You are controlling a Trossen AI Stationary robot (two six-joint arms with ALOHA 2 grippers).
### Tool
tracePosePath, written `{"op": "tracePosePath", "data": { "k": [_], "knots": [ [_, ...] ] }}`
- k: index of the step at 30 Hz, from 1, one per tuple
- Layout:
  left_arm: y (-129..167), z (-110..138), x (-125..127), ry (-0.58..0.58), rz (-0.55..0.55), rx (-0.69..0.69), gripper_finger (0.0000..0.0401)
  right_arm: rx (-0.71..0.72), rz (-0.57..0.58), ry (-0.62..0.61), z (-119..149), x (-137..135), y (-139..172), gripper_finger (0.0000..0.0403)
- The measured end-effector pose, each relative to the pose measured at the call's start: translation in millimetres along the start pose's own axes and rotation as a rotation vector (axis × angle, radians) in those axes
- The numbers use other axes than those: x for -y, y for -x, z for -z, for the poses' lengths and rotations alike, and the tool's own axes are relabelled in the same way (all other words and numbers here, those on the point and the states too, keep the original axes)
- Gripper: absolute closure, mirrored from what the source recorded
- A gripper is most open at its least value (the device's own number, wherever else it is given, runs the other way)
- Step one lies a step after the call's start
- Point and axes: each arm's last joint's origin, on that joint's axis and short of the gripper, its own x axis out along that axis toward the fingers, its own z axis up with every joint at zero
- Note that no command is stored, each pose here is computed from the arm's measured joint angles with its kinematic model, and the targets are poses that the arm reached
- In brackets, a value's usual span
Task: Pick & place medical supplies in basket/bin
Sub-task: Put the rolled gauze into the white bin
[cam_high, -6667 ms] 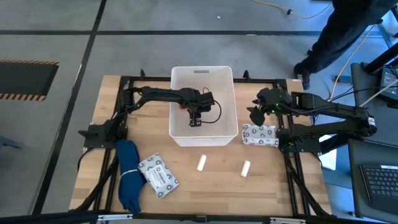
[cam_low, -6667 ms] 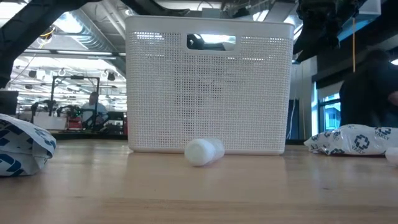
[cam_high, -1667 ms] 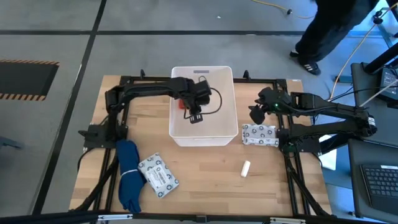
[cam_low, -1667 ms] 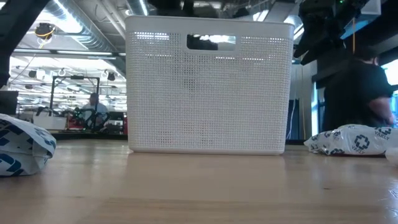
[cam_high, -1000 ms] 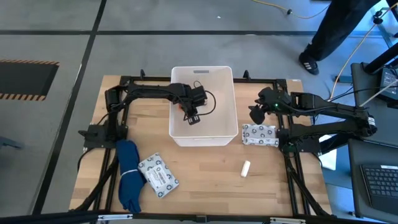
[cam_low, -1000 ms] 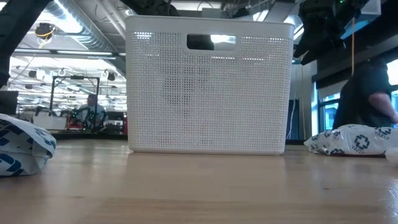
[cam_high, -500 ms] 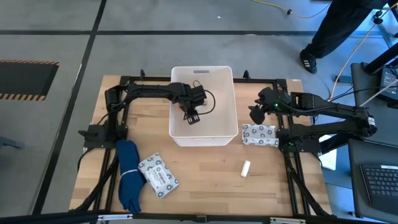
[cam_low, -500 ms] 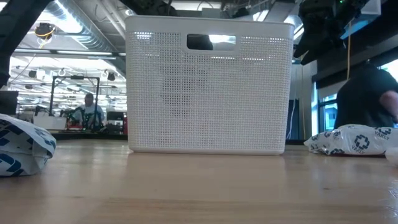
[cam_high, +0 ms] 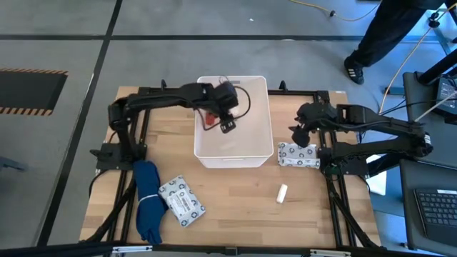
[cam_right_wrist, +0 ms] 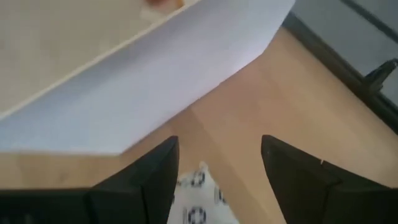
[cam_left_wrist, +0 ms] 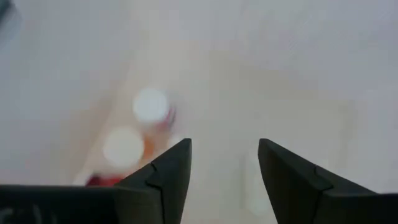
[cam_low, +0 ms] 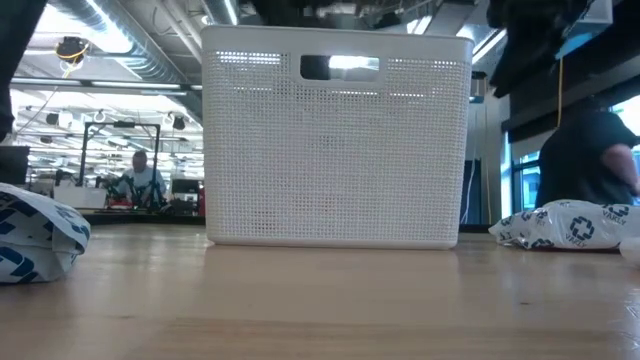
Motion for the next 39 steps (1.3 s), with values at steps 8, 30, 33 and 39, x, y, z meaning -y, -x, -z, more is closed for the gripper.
{"op": "tracePosePath", "data": {
  "k": [8,30,33,39],
  "knots": [
    [87,-15,43,-0.023,0.135,0.315,0.0223,-0.125,-0.227,0.253,-4,-6,39,0.0174],
    [121,23,175,0.015,0.336,0.450,0.0229,-0.553,-0.365,0.709,45,-79,42,0.0198],
    [118,26,188,0.002,0.369,0.463,0.0230,-0.557,-0.392,0.754,55,-87,48,0.0206],
    [118,33,202,0.011,0.396,0.452,0.0230,-0.509,-0.504,0.934,85,-105,43,0.0208]
  ]
}}
